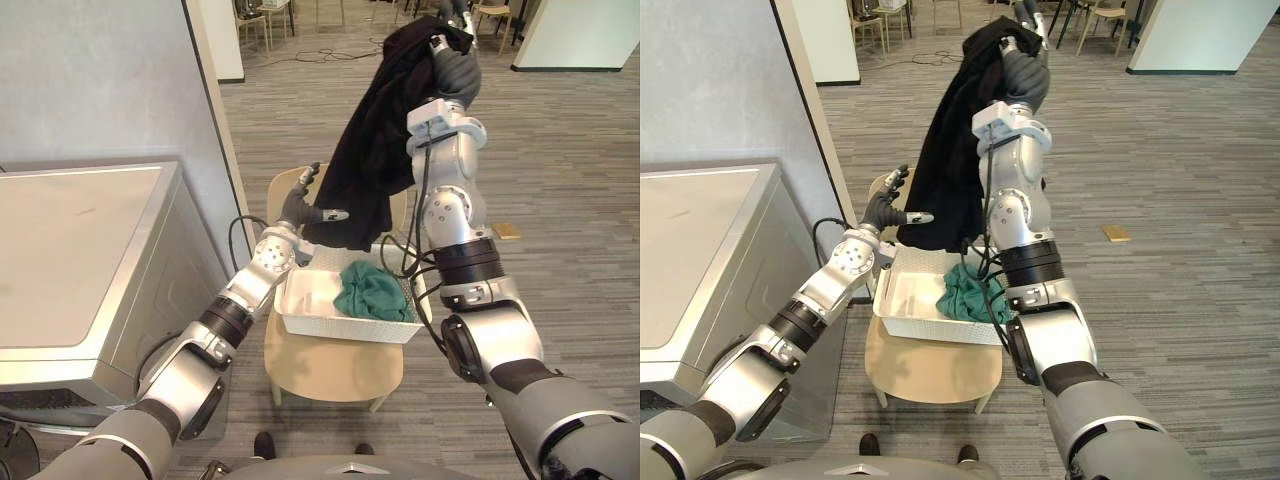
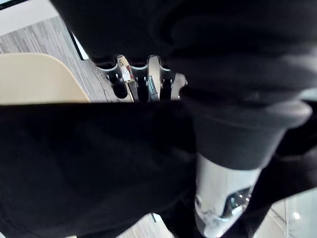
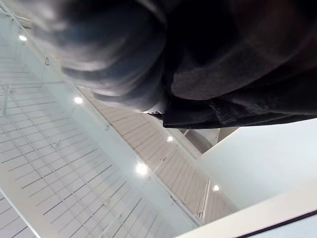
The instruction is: Pick up the laundry basket with both hands and put the clothes into the washing machine.
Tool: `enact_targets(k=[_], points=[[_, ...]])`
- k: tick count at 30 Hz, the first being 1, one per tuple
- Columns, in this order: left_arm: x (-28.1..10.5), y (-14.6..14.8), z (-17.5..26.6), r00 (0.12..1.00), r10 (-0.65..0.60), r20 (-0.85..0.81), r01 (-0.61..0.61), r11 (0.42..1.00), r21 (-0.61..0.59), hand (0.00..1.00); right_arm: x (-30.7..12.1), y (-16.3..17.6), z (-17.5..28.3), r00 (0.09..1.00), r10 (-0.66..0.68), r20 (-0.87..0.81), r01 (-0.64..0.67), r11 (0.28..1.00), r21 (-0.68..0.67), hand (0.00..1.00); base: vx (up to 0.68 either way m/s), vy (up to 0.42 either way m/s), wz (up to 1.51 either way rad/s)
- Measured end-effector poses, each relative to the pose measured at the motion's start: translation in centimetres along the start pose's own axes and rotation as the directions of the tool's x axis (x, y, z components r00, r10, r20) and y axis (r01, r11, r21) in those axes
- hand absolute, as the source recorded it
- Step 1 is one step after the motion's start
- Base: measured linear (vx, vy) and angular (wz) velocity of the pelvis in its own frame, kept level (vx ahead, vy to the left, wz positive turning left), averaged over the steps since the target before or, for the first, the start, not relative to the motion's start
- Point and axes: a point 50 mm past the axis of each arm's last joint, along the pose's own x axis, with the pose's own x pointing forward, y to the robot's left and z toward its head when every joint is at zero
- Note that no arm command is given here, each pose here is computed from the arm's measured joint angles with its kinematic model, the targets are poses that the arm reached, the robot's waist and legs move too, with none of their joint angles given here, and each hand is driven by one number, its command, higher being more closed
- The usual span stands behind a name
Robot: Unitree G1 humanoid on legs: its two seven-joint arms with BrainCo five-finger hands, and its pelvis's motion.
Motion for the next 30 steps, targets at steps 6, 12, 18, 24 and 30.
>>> enact_targets(k=[6, 12, 18, 24, 30], points=[[0.6, -1.4, 0.3, 0.999, -0.031, -0.014, 0.032, 0.998, 0.048, 0.0, -2.1, 0.2, -3.0, 0.994, 0.035, -0.102, -0.033, 0.999, 0.018, 1.0, 0.02, -0.002, -0.08], [1.2, -2.5, 1.3, 0.999, -0.035, -0.01, 0.036, 0.996, 0.084, 0.0, -3.1, 1.2, -4.8, 0.983, 0.073, -0.167, -0.07, 0.997, 0.025, 1.0, 0.02, -0.004, -0.05], [1.7, -3.7, 3.5, 0.999, -0.012, 0.052, 0.009, 0.998, 0.07, 0.0, -4.0, 2.8, -5.6, 0.972, 0.138, -0.188, -0.129, 0.99, 0.06, 1.0, 0.01, -0.003, -0.03], [1.9, -4.0, 4.7, 0.996, 0.034, 0.081, -0.037, 0.998, 0.047, 1.0, -5.2, 2.8, -5.7, 0.968, 0.164, -0.189, -0.147, 0.984, 0.101, 1.0, 0.0, 0.001, -0.05], [2.3, -3.5, 5.6, 0.992, 0.071, 0.1, -0.073, 0.997, 0.02, 1.0, -5.6, 3.3, -6.0, 0.961, 0.198, -0.194, -0.18, 0.978, 0.106, 1.0, 0.0, 0.001, -0.08]])
